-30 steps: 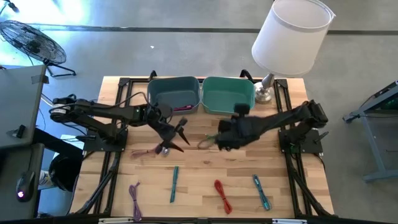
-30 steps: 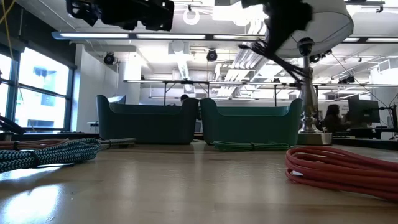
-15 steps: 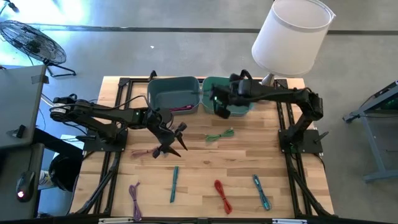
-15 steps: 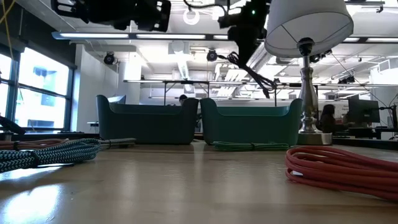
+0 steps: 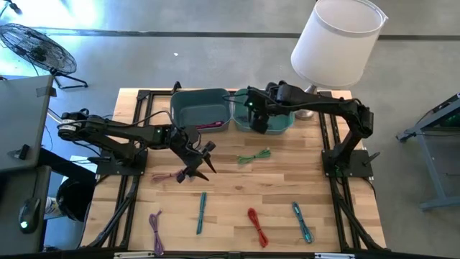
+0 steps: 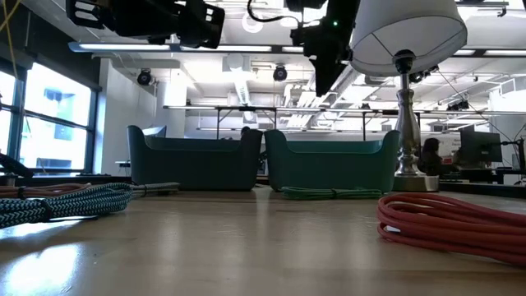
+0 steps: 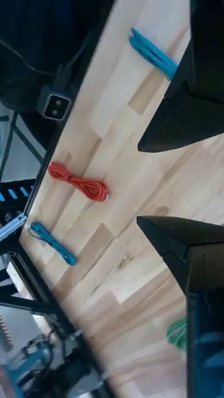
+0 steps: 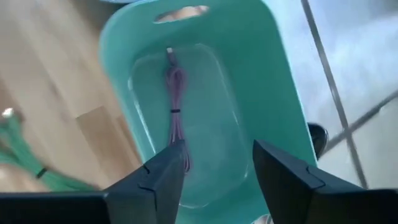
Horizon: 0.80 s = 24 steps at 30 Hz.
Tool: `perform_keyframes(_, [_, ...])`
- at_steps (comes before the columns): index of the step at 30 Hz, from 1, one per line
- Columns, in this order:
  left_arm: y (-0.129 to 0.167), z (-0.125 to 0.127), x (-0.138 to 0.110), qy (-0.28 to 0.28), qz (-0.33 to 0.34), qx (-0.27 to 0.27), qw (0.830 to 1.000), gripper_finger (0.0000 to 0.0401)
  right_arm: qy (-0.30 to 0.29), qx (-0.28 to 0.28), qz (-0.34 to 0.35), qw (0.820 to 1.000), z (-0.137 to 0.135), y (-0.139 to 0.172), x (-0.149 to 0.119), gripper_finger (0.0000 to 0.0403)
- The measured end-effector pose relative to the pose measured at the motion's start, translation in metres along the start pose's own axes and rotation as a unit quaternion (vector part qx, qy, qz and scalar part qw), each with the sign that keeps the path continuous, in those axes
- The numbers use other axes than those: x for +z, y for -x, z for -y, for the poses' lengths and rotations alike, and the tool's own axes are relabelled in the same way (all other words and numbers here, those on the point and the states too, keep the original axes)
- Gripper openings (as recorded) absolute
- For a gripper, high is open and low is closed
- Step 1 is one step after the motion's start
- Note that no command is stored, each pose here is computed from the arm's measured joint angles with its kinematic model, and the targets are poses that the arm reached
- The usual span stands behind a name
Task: Pick & Place USB Port
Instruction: Put the white patterned USB cable into the blue bin
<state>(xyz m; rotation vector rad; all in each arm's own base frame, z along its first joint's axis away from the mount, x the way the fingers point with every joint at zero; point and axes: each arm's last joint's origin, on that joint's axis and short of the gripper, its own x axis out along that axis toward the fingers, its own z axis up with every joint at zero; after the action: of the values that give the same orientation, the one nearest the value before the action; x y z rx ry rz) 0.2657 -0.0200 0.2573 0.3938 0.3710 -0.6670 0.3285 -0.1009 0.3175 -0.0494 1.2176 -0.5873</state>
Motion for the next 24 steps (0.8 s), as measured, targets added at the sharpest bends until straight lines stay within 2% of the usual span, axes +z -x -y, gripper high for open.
perform_keyframes(3, [0.006,0.002,0.003,0.048,0.0,0.0,0.999,0.0172,0.048,0.028,0.009,0.998,-0.014,0.006,0.0,0.018])
perform_keyframes(6, [0.018,0.005,0.01,0.062,-0.018,0.009,0.998,0.0172,0.101,0.052,0.022,0.993,-0.037,0.015,-0.002,0.0177])
perform_keyframes(9, [0.033,0.007,0.019,0.075,-0.074,0.045,0.993,0.0172,0.142,0.064,0.035,0.987,-0.061,0.026,-0.006,0.0177])
perform_keyframes(11, [0.041,0.01,0.023,0.079,-0.131,0.084,0.985,0.0172,0.161,0.073,0.044,0.983,-0.078,0.034,-0.009,0.0177])
perform_keyframes(14, [0.048,0.015,0.024,0.081,-0.208,0.135,0.965,0.0172,0.178,0.086,0.056,0.979,-0.101,0.047,-0.017,0.0176])
perform_keyframes(17, [0.049,0.019,0.021,0.114,-0.251,0.164,0.947,0.0172,0.188,0.094,0.067,0.975,-0.122,0.059,-0.025,0.0177])
perform_keyframes(20, [0.045,0.021,0.016,0.195,-0.273,0.203,0.92,0.0172,0.201,0.085,0.081,0.972,-0.14,0.07,-0.034,0.0177])
perform_keyframes(24, [0.039,0.019,0.006,0.302,-0.283,0.279,0.866,0.0172,0.221,0.066,0.101,0.968,-0.157,0.082,-0.044,0.0176])
